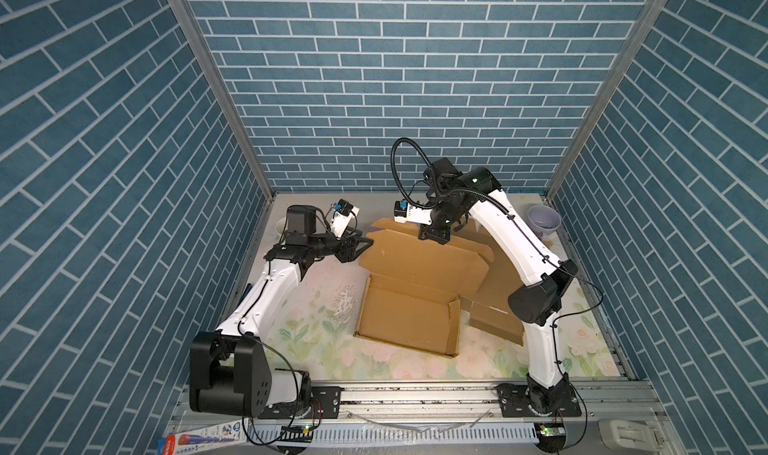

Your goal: Fold the paper box

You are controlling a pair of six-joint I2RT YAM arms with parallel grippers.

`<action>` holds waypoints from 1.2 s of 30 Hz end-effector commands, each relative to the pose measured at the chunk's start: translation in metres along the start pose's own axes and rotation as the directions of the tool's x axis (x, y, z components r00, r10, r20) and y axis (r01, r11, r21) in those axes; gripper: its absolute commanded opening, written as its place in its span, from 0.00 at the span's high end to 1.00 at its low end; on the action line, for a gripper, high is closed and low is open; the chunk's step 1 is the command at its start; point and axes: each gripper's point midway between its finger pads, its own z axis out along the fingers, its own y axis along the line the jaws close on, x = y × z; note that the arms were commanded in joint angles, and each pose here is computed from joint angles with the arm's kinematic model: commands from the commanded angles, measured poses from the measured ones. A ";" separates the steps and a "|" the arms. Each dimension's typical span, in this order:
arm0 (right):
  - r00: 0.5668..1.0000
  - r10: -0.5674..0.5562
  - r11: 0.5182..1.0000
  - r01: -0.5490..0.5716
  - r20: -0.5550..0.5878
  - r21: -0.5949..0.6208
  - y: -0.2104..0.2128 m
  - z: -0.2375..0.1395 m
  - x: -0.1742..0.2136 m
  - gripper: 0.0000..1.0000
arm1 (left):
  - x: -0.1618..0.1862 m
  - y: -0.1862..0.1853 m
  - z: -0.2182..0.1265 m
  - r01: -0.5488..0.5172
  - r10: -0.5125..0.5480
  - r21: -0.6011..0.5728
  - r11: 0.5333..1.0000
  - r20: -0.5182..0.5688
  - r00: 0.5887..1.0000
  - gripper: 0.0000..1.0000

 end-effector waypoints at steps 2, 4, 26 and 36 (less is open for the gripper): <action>0.996 -0.076 0.997 0.076 0.037 -0.016 0.007 -0.005 -0.009 1.00 | -0.009 -0.015 0.009 -0.056 0.053 0.092 0.994 0.025 0.998 0.62; 0.997 -0.072 0.997 0.072 0.033 0.002 0.003 -0.006 -0.010 0.98 | -0.006 -0.015 0.011 -0.055 0.053 0.101 0.993 0.021 0.998 0.77; 0.562 0.575 0.676 -0.736 0.594 0.042 -0.032 -0.109 0.132 0.24 | -0.001 0.030 0.015 -0.070 0.086 -0.107 0.992 0.161 0.983 1.00; 0.490 0.659 0.635 -0.769 0.570 -0.074 0.006 -0.034 0.170 0.27 | 0.008 0.036 0.017 -0.050 0.069 -0.134 0.990 0.140 0.988 1.00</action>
